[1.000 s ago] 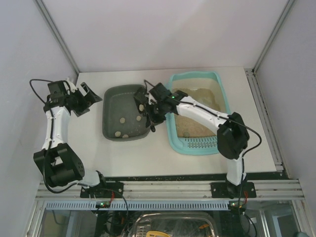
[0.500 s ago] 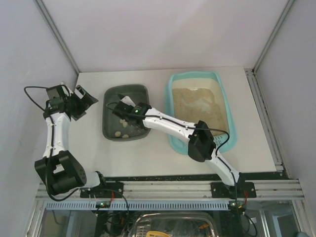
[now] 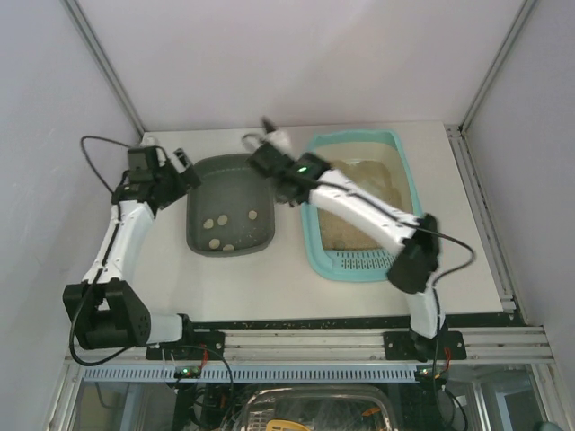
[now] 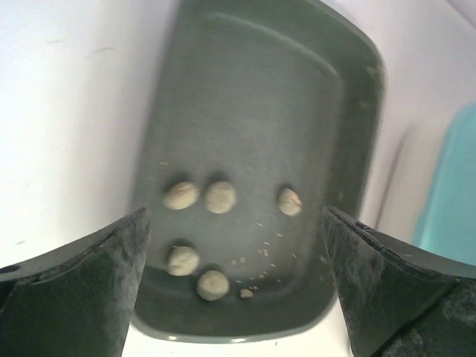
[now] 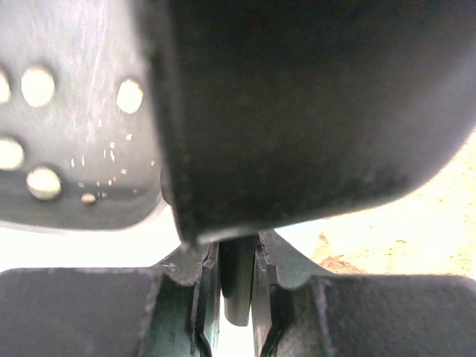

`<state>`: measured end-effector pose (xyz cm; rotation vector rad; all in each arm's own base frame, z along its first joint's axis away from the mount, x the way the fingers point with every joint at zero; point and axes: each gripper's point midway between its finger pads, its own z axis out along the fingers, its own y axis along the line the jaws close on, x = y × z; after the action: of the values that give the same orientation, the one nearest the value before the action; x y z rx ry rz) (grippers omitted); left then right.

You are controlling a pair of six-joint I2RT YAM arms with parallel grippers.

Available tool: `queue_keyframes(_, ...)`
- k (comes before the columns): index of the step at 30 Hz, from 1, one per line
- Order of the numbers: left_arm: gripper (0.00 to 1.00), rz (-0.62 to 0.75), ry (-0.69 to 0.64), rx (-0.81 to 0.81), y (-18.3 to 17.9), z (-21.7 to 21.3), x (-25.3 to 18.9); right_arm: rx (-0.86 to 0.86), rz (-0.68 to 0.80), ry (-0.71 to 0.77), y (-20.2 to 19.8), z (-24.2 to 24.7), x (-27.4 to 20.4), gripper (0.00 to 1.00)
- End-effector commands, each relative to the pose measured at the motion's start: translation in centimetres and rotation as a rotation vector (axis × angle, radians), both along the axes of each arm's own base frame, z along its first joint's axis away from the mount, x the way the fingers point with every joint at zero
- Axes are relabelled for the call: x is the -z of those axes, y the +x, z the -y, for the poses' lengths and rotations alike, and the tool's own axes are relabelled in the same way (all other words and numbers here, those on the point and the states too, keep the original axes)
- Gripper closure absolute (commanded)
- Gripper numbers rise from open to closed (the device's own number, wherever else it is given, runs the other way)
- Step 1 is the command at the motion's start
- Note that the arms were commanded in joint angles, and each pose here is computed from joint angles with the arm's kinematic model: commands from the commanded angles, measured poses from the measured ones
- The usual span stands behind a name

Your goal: Clean the litter box

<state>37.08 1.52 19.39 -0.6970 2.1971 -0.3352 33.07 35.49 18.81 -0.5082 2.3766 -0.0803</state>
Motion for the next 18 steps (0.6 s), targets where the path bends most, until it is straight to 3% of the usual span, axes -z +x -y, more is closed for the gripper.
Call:
queue_keyframes(1, 0.0, 0.213, 0.197, 0.158, 2.3, 5.6, -6.5, 0.19, 0.168, 0.376, 1.5, 7.2, -12.7, 1.0)
queue_keyframes(4, 0.0, 0.256, 0.278, 0.309, 2.3, 10.6, -6.9, 0.234, 0.143, 0.558, 1.2, 11.4, -13.9, 1.0)
queue_keyframes(7, 0.0, 0.167, 0.355, 0.439, 1.8, 14.6, -5.4, 0.308, 0.143, 0.758, 0.4, 15.3, -14.5, 1.0)
queue_keyframes(12, 0.0, 0.172, 0.31, 0.469, 1.9, 19.2, -4.2, 0.452, 0.107, 0.852, -1.9, 19.5, -13.9, 1.0)
queue_keyframes(18, 0.0, 0.174, 0.266, 0.616, -1.8, 27.9, -3.2, 0.48, 0.203, 0.917, -5.8, 22.5, -15.8, 1.0)
